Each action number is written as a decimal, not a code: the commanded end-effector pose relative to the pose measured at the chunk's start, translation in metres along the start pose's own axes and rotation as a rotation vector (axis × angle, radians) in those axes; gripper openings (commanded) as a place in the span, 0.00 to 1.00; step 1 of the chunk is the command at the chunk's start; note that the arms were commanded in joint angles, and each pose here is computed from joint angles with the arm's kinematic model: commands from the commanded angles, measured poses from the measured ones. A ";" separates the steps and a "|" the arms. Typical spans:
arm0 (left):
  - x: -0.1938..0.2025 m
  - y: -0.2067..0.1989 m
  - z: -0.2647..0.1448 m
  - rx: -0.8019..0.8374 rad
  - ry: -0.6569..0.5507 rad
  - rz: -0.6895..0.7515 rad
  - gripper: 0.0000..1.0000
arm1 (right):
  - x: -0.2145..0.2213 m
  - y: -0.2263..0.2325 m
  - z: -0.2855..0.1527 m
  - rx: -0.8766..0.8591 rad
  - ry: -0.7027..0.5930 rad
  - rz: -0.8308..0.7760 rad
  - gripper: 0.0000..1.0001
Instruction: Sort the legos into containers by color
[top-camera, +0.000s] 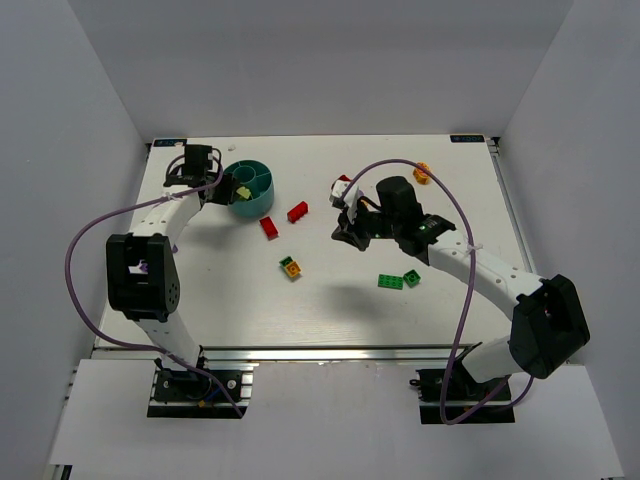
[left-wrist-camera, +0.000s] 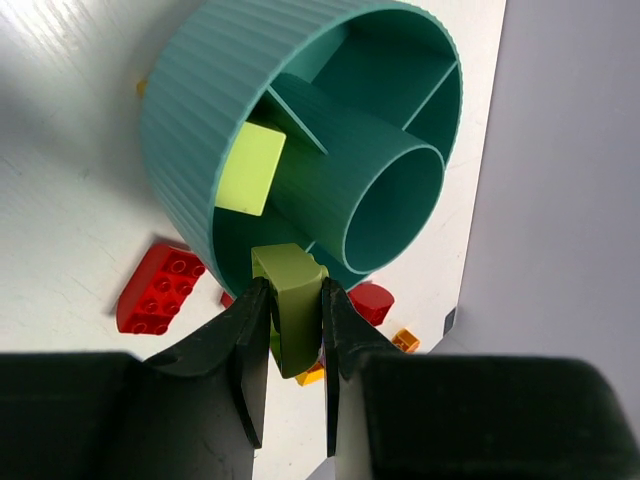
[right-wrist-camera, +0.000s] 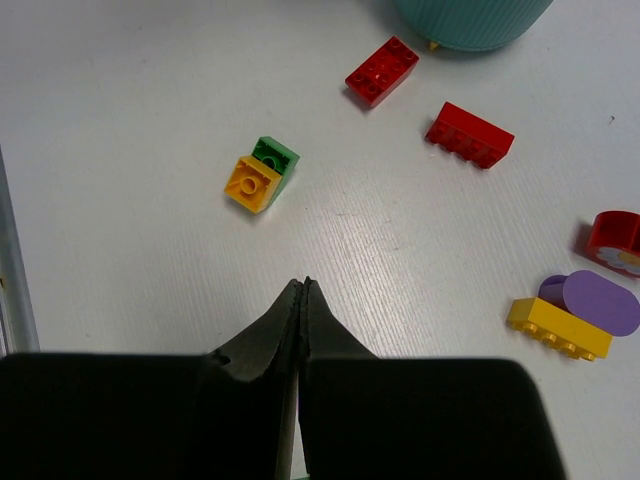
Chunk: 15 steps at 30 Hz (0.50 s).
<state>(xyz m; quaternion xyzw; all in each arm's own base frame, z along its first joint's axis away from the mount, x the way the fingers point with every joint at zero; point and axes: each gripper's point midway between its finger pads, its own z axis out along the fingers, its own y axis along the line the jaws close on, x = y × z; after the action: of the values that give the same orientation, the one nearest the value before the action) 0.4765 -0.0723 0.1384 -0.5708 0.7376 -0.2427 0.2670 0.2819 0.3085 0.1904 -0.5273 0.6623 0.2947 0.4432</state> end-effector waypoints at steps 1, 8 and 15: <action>-0.010 -0.018 -0.009 0.033 -0.047 -0.003 0.24 | -0.009 0.003 -0.004 -0.010 -0.039 -0.010 0.00; -0.013 -0.013 -0.004 0.007 -0.062 0.006 0.25 | -0.011 0.002 -0.005 -0.011 -0.042 -0.010 0.00; -0.015 -0.014 -0.004 0.001 -0.075 0.019 0.31 | -0.010 0.003 -0.005 -0.012 -0.039 -0.009 0.00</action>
<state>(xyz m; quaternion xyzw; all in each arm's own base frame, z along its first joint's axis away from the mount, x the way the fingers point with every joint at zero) 0.4804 -0.0638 0.1370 -0.5772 0.7356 -0.2205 0.2776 0.2800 0.3095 0.1909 -0.5291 0.6596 0.3003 0.4414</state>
